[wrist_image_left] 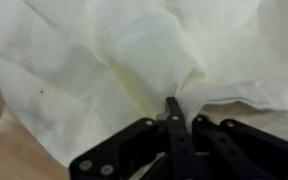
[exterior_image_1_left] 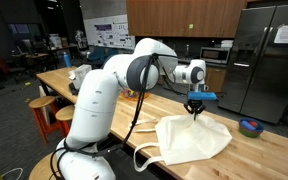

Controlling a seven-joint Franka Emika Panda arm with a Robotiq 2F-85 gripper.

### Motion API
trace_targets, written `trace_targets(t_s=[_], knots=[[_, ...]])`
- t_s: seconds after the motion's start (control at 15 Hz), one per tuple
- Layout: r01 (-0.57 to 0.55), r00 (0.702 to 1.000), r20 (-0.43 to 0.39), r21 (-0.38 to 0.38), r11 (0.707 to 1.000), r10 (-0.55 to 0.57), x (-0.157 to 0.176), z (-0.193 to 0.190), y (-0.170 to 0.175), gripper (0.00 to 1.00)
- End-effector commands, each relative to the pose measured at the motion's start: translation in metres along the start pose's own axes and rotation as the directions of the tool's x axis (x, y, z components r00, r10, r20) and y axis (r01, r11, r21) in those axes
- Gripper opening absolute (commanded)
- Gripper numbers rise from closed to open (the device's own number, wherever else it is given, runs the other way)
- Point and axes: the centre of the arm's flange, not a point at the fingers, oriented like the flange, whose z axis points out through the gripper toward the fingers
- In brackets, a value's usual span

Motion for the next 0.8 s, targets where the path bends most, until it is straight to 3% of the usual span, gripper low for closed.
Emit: trace_targets(t_s=[0.0,0.33,0.73], knots=[[-0.087,0.996,-0.009,0.002,0.996,0.088,-0.073,0.023,-0.011,0.01],[-0.114,0.993,0.0,0.034,0.993,0.114,-0.124,0.06,-0.034,0.01],[0.017,1.0,0.011,0.025,1.0,-0.017,-0.117,0.075,-0.101,0.01]])
